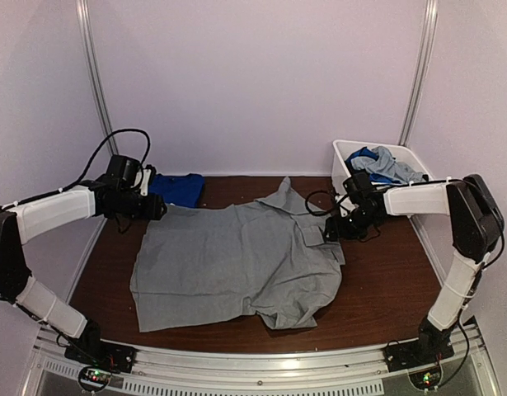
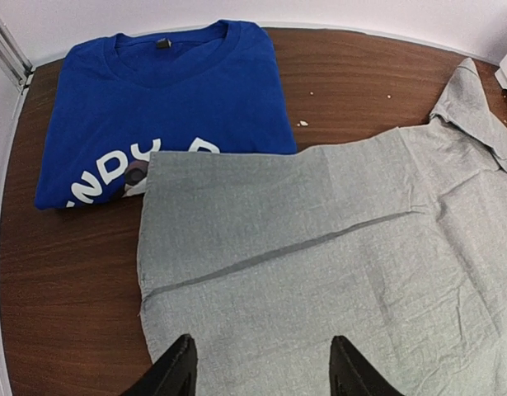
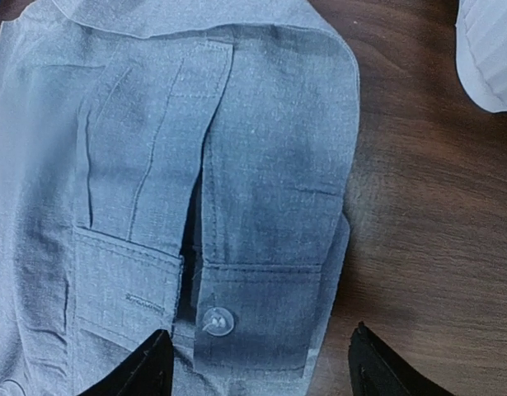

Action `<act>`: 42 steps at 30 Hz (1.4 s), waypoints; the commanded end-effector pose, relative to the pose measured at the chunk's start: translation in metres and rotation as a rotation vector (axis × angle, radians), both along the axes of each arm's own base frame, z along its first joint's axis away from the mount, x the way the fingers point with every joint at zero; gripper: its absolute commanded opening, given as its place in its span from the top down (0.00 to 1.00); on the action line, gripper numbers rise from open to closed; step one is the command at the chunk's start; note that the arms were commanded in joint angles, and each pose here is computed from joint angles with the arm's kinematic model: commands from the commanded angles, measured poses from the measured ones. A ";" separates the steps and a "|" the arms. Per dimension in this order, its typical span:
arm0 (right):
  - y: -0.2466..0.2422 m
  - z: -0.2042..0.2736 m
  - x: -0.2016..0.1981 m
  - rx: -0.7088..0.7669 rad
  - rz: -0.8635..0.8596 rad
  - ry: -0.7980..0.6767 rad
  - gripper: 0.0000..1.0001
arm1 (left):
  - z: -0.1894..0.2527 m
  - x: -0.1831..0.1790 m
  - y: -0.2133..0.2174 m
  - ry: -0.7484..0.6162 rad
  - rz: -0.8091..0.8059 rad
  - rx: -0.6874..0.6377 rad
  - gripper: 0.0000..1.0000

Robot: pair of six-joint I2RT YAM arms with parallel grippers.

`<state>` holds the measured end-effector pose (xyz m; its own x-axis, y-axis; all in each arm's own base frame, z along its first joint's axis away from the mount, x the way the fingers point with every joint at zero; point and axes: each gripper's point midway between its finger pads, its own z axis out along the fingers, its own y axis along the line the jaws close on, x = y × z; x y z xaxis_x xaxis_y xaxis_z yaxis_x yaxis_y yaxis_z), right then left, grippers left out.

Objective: Fold and stack the mixed laundry pile
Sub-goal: Adjust the flattened shirt at the center of the board.

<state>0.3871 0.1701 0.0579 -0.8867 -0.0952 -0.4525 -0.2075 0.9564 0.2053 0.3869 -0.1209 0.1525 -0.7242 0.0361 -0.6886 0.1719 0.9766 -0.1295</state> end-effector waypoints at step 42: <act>0.097 0.126 0.045 0.306 0.242 -0.220 0.44 | -0.024 -0.023 -0.049 0.048 -0.148 -0.009 0.42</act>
